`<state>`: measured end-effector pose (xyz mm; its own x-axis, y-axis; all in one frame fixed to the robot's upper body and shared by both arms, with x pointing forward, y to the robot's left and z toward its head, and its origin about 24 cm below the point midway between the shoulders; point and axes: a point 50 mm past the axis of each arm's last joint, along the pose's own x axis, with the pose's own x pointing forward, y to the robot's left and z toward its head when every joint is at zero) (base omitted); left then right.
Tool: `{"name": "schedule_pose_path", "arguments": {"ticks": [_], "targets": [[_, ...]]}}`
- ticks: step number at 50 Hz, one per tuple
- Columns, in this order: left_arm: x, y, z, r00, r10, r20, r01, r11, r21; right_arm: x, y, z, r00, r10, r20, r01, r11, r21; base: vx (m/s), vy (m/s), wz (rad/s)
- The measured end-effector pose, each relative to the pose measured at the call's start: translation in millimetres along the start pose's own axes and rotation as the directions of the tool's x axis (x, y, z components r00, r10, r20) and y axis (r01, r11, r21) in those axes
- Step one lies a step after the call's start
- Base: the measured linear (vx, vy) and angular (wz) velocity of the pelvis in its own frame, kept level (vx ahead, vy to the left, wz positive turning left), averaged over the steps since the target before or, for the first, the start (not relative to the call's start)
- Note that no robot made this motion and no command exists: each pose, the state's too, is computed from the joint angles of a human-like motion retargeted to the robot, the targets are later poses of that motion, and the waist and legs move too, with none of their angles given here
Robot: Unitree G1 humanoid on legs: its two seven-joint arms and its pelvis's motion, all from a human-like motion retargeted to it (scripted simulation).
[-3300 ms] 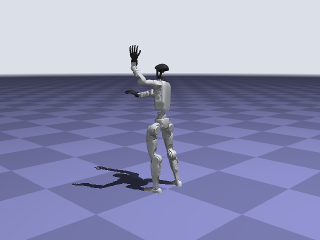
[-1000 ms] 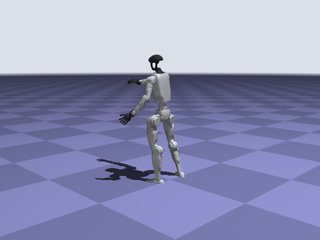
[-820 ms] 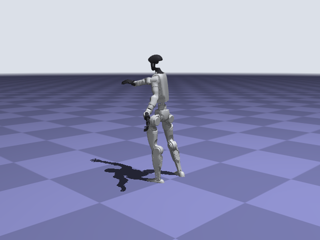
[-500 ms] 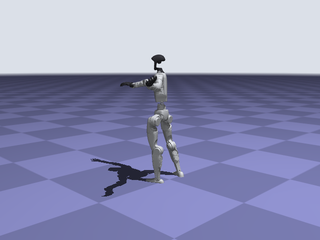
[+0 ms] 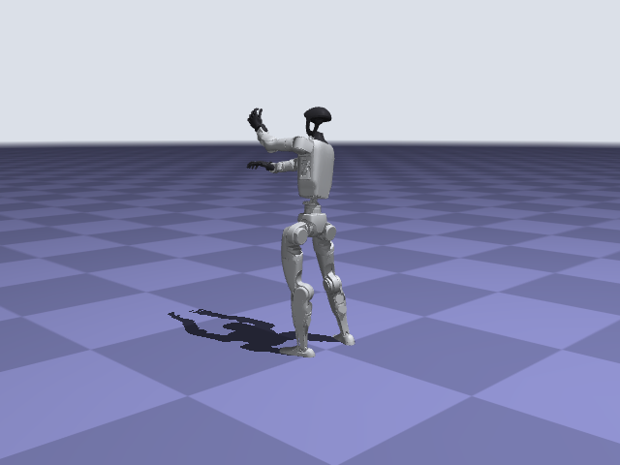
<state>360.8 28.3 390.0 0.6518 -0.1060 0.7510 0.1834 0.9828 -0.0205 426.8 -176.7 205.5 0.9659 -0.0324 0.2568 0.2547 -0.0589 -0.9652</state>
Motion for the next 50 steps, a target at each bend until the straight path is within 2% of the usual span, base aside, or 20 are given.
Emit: {"name": "schedule_pose_path", "arguments": {"ticks": [4, 6, 11, 15, 18, 21, 25, 29, 37, 42, 50], "targets": [[-76.8, -22.6, -121.8, 0.889, -0.017, -0.457, 0.077, 0.991, 0.113, 1.6, -9.7, 38.8, 0.990, -0.078, 0.114, 0.079, 0.997, -0.004, 0.01, -0.01, -0.68], [-116.5, -13.7, -155.4, 0.819, 0.042, -0.572, 0.013, 0.996, 0.092, 1.0, -16.0, 55.5, 0.977, -0.112, 0.183, 0.117, 0.993, -0.014, 0.02, -0.02, -0.66], [-189.8, 32.1, -191.7, 0.718, 0.148, -0.680, -0.148, 0.987, 0.059, -2.2, -22.5, 68.2, 0.951, -0.178, 0.254, 0.180, 0.984, 0.015, 0.03, -0.03, -0.47], [-219.7, 64.2, -196.9, 0.693, 0.174, -0.700, -0.162, 0.983, 0.084, -6.4, -15.2, 55.2, 0.963, -0.181, 0.200, 0.149, 0.975, 0.166, 0.04, -0.02, 0.00], [-218.5, 82.0, -188.2, 0.737, 0.151, -0.659, -0.087, 0.988, 0.129, -14.0, -15.7, 44.2, 0.956, -0.220, 0.195, 0.156, 0.942, 0.298, 0.06, -0.02, 0.32], [-198.9, 95.5, -165.8, 0.824, 0.065, -0.563, 0.053, 0.980, 0.190, -28.3, -25.4, 32.2, 0.924, -0.287, 0.254, 0.183, 0.912, 0.367, 0.07, -0.01, 0.46], [-168.6, 112.8, -122.1, 0.902, -0.100, -0.420, 0.238, 0.926, 0.292, -54.9, -40.9, 19.5, 0.859, -0.330, 0.390, 0.187, 0.913, 0.362, 0.07, -0.01, 0.35], [-153.1, 134.9, -73.6, 0.922, -0.220, -0.319, 0.347, 0.833, 0.430, -82.2, -57.5, 9.2, 0.797, -0.321, 0.512, 0.174, 0.933, 0.314, 0.07, -0.03, 0.02], [-169.5, 175.1, 0.8, 0.919, -0.305, -0.250, 0.392, 0.638, 0.662, -118.0, -78.5, -13.3, 0.765, -0.238, 0.598, 0.069, 0.954, 0.291, 0.05, -0.06, -0.28], [-193.5, 192.6, 22.1, 0.923, -0.286, -0.258, 0.382, 0.589, 0.712, -134.5, -79.8, -35.9, 0.787, -0.180, 0.589, 0.007, 0.959, 0.284, 0.07, -0.03, -0.13], [-212.5, 200.1, 55.7, 0.879, -0.324, -0.349, 0.468, 0.452, 0.759, -157.3, -87.2, -78.0, 0.868, -0.108, 0.485, -0.019, 0.968, 0.249, 0.05, -0.10, -0.19]]}}
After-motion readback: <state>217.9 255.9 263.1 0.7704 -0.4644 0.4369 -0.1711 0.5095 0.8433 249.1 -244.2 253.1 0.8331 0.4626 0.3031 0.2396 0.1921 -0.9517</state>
